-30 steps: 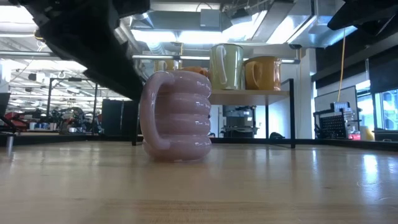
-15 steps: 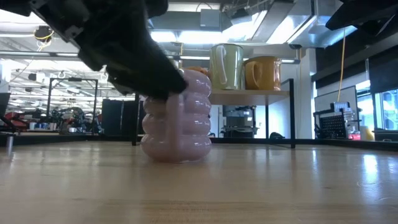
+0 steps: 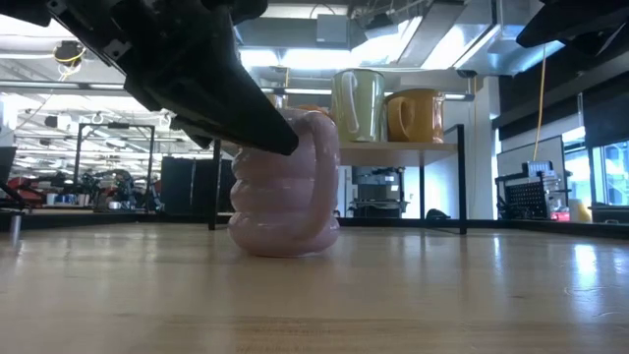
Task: Place coffee mugs
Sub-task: Put the purple mug on the shelf
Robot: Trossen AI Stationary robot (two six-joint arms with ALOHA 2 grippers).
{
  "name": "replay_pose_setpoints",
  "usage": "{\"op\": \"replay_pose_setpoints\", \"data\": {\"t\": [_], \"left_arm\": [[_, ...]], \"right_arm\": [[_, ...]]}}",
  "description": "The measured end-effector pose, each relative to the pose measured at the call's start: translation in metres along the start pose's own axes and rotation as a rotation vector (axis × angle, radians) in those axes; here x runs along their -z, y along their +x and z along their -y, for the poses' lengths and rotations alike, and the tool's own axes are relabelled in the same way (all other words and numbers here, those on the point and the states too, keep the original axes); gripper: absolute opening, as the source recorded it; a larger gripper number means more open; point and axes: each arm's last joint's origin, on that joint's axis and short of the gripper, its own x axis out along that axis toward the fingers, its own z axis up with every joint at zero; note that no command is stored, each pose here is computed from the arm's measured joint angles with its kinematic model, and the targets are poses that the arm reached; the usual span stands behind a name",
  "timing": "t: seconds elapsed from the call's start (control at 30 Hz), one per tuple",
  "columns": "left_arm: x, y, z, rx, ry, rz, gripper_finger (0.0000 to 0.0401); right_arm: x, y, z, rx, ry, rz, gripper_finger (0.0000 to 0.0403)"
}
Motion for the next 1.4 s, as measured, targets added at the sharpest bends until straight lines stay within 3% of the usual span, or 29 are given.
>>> {"op": "replay_pose_setpoints", "data": {"t": [0.2,0.4,0.7,0.93,1.13,1.4], "left_arm": [[-0.016,-0.005,0.007,0.050,0.029,0.029,0.0001],[-0.045,-0.029,0.008,0.069,0.064,0.080,0.0000],[-0.086,-0.065,-0.013,0.029,0.085,0.088,0.0000],[-0.081,-0.062,-0.010,0.047,-0.013,0.053,0.0020],[-0.067,-0.056,-0.006,0.007,-0.073,-0.011,0.0092],[-0.040,-0.021,0.009,-0.005,-0.146,-0.026,0.0182]], "right_arm": [[0.000,0.000,0.000,0.001,-0.001,-0.001,0.0160],[0.000,0.000,0.000,0.004,-0.002,0.000,0.0160],[-0.001,0.000,0.001,0.017,-0.002,0.021,0.0160],[-0.001,0.000,0.000,0.016,0.001,0.022,0.0160],[-0.001,0.000,0.000,0.017,0.005,0.023,0.0160],[0.000,0.000,0.001,0.022,0.000,0.018,0.0160]]}}
